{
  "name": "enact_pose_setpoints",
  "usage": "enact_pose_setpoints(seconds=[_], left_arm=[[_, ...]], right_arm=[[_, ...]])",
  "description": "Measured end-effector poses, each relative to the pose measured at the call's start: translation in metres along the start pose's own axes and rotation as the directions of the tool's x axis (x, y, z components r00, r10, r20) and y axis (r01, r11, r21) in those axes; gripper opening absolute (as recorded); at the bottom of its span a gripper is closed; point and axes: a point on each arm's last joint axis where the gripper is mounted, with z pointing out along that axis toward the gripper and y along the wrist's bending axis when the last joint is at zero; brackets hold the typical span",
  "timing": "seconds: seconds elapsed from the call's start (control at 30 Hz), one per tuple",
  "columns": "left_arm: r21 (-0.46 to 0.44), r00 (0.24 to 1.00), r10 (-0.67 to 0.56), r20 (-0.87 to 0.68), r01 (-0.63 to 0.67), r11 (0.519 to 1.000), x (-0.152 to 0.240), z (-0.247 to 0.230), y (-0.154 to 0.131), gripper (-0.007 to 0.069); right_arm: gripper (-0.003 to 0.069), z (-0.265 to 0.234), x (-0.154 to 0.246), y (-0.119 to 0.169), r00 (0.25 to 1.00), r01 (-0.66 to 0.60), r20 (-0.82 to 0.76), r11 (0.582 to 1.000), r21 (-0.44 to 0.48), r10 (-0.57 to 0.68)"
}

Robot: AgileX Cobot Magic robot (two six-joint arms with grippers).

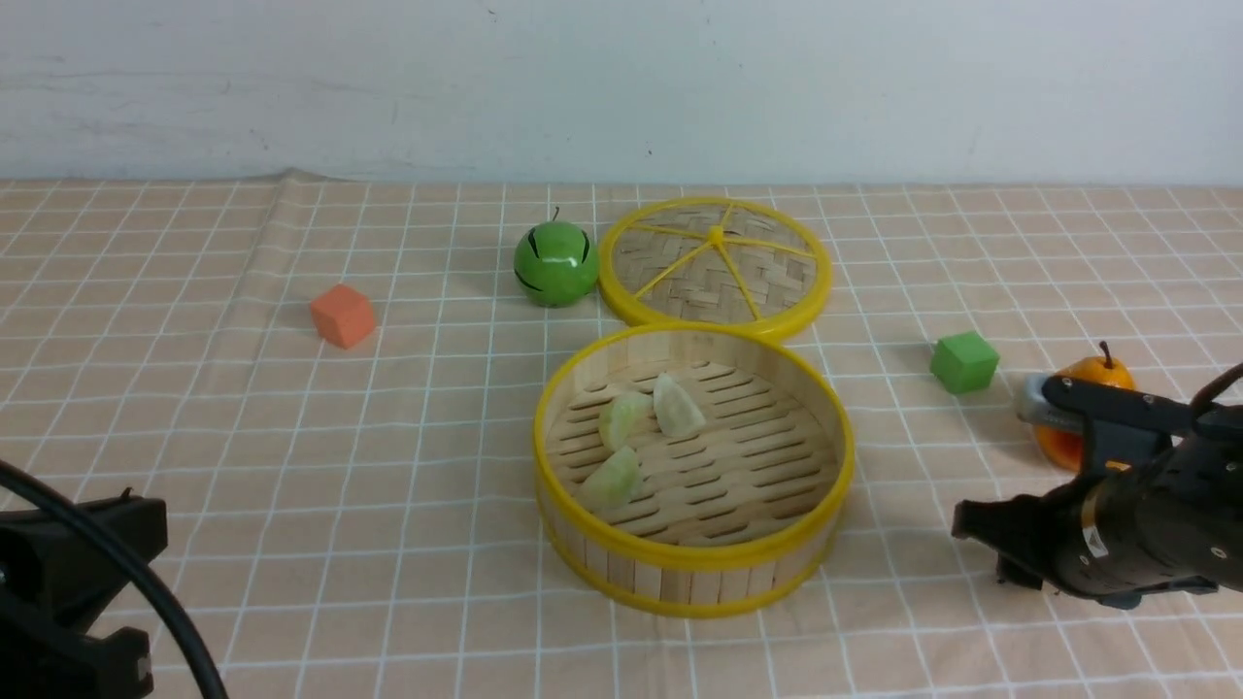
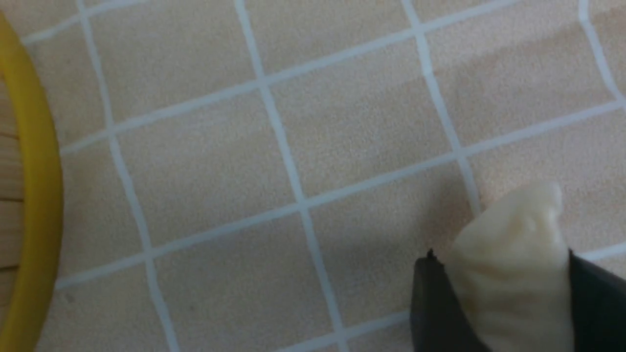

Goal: Put the dumplings into the steamer on the table with the brown tablecloth.
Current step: 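Place the dumpling in the bamboo steamer basket with the right gripper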

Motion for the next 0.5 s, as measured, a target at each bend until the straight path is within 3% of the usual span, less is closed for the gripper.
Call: enact_pose_setpoints(seconds=[0.23,0.33,0.5], left_arm=[[-0.002,1.000,0.004,0.001,-0.004,1.000,0.000,0.000,0.000,0.0029],[0.000,1.000,0.006,0.006,-0.006,1.000,-0.001,0.000,0.000,0.0031],[0.014,0.999,0.014,0.037,-0.014,1.000,-0.003,0.000,-0.001,0.0038]], right_arm=[[0.0295,-0.016,-0.004,0.005,0.996,0.074,0.056,0.997,-0.030,-0.072],[0.0295,-0.049,-0.012,0.022,0.979,0.142,0.164,0.983,-0.113,-0.123],[0.0295,-0.098,-0.018,0.077,0.919,0.305,0.342,0.905,-0.297,-0.197]])
